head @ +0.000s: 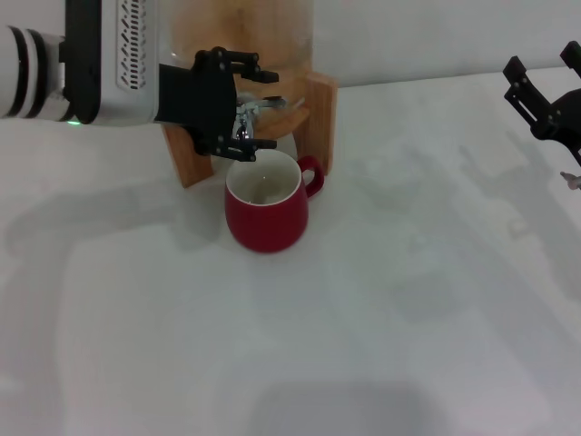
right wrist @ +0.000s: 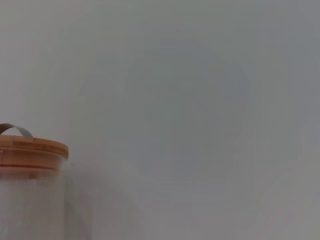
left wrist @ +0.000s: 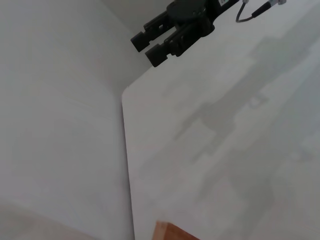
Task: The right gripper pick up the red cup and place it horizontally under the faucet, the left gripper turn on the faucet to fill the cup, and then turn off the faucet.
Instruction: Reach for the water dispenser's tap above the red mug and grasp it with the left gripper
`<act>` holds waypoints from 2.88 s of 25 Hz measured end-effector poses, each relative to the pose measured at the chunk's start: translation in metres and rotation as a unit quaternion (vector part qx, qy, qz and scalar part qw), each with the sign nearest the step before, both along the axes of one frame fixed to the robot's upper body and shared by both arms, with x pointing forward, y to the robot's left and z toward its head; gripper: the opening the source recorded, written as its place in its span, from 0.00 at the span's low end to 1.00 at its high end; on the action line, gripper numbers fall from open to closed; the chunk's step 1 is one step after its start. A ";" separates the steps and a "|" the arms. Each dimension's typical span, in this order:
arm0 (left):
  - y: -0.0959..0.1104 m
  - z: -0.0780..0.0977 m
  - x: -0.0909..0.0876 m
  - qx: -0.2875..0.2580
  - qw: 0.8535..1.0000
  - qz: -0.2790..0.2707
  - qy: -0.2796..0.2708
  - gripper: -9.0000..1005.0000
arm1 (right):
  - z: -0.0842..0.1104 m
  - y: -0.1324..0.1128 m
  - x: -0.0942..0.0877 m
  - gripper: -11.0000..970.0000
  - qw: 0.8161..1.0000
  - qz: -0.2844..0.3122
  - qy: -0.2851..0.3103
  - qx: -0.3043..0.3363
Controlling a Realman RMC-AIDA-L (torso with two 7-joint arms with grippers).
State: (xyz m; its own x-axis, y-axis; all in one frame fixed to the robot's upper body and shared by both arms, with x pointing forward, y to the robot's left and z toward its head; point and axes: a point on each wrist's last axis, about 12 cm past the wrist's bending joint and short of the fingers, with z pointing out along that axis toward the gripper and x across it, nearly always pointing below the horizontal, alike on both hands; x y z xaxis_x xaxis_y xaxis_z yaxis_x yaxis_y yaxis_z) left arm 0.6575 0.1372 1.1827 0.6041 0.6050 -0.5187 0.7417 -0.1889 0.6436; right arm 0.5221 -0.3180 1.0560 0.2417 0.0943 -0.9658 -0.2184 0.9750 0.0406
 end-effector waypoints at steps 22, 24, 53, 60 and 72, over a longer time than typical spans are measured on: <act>-0.008 -0.008 -0.006 -0.001 1.000 -0.012 0.009 0.76 | -0.001 -0.001 -0.001 0.84 1.000 -0.001 0.002 -0.001; -0.008 -0.009 -0.006 -0.001 1.000 -0.011 0.010 0.76 | -0.001 -0.001 -0.001 0.84 1.000 -0.002 0.002 -0.001; 0.003 -0.002 -0.009 -0.004 1.000 0.003 0.019 0.62 | 0.001 0.000 0.001 0.84 1.000 0.000 -0.001 -0.001; 0.003 -0.002 -0.009 -0.003 1.000 0.002 0.017 0.60 | 0.001 0.001 0.002 0.84 1.000 0.001 -0.002 -0.002; 0.005 -0.001 -0.009 0.000 1.000 0.001 0.018 0.60 | 0.001 0.001 0.002 0.84 1.000 0.001 -0.001 -0.002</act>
